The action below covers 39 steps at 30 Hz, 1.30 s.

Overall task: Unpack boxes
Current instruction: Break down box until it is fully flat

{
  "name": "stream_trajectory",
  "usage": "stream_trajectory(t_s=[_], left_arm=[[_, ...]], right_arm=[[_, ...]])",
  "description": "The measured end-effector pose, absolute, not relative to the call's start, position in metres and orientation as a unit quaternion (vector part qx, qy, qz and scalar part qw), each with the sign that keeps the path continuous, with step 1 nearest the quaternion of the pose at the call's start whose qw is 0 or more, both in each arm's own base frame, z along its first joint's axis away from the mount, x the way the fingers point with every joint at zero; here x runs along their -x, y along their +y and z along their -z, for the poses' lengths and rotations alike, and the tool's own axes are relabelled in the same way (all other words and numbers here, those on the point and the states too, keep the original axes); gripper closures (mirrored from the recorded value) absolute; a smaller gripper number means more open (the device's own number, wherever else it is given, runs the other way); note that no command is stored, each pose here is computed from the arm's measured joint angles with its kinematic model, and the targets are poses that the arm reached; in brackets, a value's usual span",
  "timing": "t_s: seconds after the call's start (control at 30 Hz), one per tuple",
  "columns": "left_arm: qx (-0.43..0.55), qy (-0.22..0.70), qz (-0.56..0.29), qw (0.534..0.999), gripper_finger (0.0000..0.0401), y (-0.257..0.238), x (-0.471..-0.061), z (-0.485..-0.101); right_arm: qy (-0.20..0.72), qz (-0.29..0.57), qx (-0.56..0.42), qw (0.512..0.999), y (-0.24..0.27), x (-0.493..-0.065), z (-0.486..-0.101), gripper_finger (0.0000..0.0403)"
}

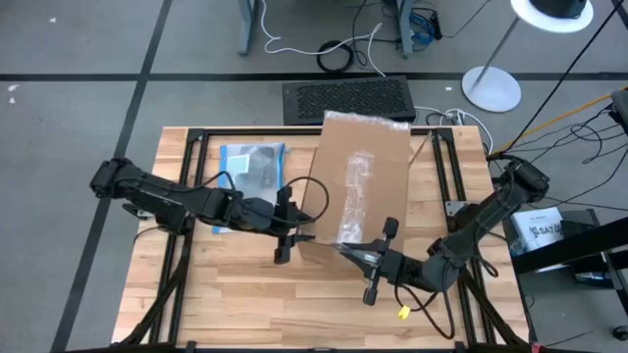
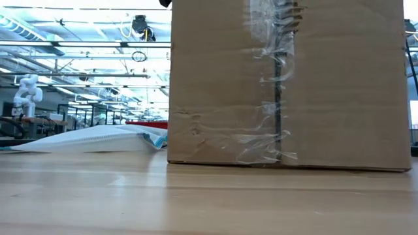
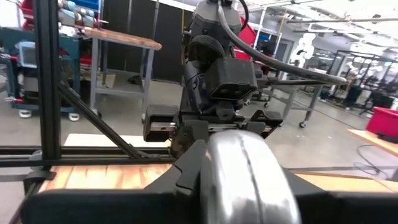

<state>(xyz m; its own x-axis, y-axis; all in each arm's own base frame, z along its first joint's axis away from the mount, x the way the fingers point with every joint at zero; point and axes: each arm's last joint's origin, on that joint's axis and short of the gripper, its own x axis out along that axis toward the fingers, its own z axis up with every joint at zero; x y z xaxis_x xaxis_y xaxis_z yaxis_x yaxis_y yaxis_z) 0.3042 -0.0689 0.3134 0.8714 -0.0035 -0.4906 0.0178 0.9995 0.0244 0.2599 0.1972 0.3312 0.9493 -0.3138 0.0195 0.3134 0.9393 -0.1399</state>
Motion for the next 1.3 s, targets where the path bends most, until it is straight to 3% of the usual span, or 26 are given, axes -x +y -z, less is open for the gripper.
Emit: stream_trajectory(t_s=[0.67,1.3], left_arm=[[-0.030,0.274,-0.023,0.961,0.0201,-0.063,-0.314,-0.300],[-0.029,0.266,-0.021,0.963,0.0201,-0.062,-0.316,-0.301]], right_arm=[[0.019,0.221,0.102,0.970,0.220,-0.207,-0.346,0.0336],[0.010,0.169,0.083,0.982,0.192,-0.242,-0.344,0.0336]])
